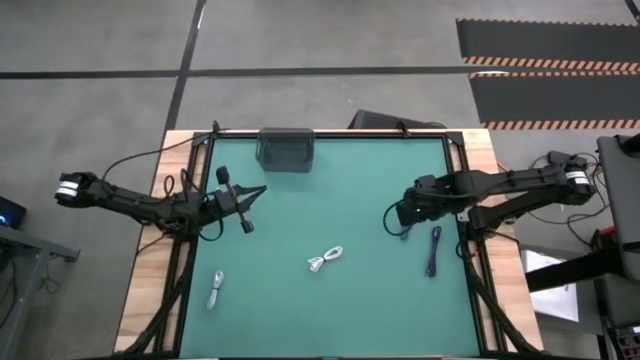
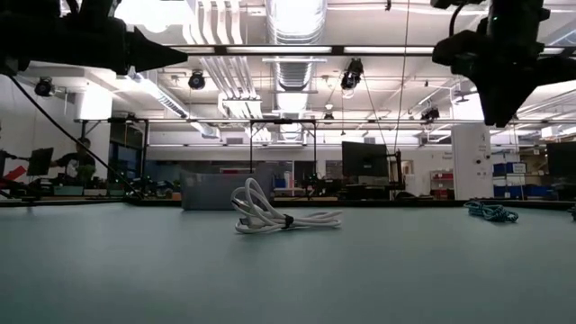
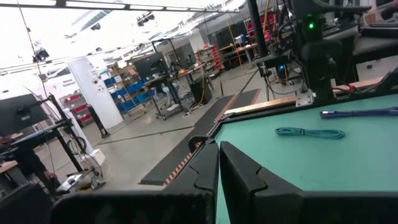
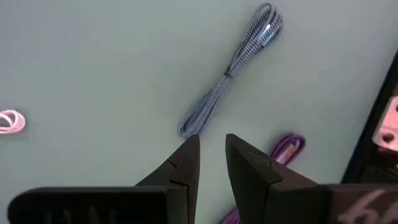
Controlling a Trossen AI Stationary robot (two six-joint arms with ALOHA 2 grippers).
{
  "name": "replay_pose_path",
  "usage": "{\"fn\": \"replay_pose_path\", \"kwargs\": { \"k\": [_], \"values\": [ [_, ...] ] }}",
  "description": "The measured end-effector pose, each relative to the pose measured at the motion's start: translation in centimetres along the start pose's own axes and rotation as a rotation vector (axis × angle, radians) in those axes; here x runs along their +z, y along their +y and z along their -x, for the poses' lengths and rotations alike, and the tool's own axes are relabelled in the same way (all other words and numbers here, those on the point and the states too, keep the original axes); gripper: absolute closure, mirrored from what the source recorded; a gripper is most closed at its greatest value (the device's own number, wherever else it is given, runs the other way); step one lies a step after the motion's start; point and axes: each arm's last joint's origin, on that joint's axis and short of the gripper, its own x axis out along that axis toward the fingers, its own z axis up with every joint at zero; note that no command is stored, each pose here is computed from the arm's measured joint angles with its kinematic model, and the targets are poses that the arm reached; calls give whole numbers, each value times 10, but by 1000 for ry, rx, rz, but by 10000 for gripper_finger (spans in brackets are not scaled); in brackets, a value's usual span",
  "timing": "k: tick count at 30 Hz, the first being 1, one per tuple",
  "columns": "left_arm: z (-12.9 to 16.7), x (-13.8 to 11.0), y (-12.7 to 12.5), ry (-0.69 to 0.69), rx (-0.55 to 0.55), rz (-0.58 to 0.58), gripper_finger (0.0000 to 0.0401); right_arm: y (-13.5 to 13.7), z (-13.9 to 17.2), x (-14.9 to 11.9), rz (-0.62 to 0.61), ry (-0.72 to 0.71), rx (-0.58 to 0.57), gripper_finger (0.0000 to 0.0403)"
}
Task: Pick and place USB-C Cables
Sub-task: Put the blue charger cable into the bin
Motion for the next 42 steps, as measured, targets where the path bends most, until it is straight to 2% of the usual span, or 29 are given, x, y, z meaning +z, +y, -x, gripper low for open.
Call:
{"fn": "replay_pose_path", "kwargs": {
  "k": [9,20,24,33,42],
  "values": [
    [0,0,0,1,0,-1,401,4,-14,3,-22,22,-67,325],
    [0,0,0,2,-1,-1,401,11,-33,21,-53,21,-117,226],
    [0,0,0,2,-1,-1,401,14,-43,33,-36,-2,-129,206],
    [0,0,0,2,0,-1,401,16,-66,49,8,34,-203,202],
    [0,0,0,2,-1,-1,401,10,-90,44,-1,65,-197,202]
  ]
}}
